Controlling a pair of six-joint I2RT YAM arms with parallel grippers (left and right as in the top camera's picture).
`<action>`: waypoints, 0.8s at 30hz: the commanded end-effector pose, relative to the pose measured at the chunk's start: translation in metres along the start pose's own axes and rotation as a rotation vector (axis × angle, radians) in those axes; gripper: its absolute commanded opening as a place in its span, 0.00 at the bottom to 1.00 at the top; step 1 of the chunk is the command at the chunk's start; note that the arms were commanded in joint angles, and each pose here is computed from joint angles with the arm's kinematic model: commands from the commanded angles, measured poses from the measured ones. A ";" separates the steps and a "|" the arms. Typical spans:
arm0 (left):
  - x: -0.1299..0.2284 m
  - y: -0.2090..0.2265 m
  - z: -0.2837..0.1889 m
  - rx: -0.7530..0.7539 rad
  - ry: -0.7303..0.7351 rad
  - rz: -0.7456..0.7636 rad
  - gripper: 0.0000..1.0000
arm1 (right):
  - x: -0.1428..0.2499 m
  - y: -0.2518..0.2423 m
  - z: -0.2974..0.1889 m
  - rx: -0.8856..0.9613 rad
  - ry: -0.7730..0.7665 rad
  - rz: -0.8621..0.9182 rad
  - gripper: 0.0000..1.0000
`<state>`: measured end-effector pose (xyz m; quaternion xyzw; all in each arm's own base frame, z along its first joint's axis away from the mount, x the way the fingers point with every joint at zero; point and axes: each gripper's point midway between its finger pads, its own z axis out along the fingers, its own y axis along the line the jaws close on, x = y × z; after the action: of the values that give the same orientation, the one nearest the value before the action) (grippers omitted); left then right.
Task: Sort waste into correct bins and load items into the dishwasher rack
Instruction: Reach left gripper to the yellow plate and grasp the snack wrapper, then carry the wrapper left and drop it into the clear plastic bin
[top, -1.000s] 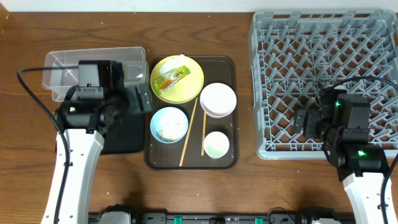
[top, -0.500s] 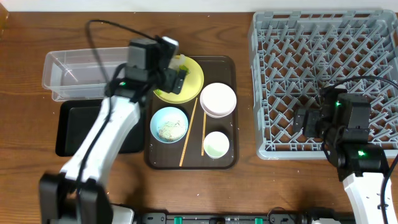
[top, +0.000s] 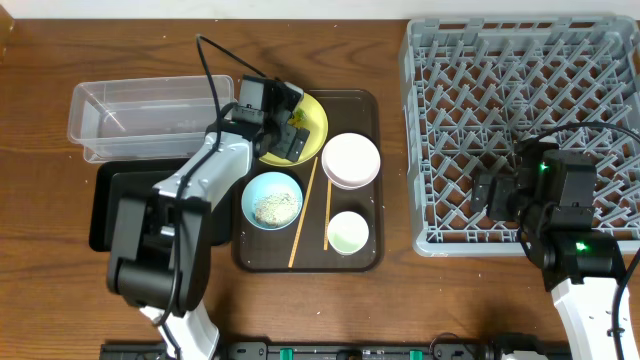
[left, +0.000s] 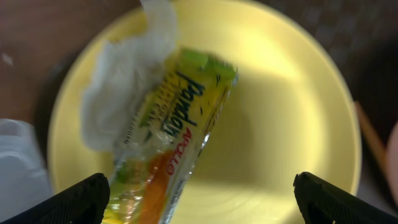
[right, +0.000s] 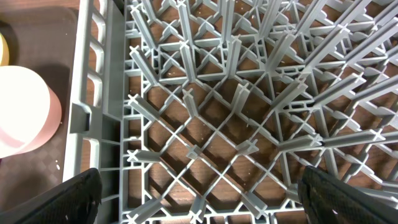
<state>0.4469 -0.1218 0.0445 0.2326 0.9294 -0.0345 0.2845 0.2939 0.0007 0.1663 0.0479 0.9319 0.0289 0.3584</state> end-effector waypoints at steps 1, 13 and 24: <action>0.004 0.002 0.012 -0.007 0.022 0.017 0.96 | -0.009 0.006 -0.005 -0.016 -0.025 0.003 0.99; 0.025 -0.002 0.029 0.008 0.088 0.012 0.35 | -0.009 0.006 -0.005 -0.016 -0.025 0.003 0.99; 0.004 0.002 0.006 -0.006 0.026 0.014 0.06 | -0.009 0.006 -0.005 -0.015 -0.025 0.002 0.99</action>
<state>0.4390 -0.1198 0.0109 0.2410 0.9388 -0.0326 0.2441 0.2940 0.0007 0.1664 0.0479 0.9318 0.0289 0.3586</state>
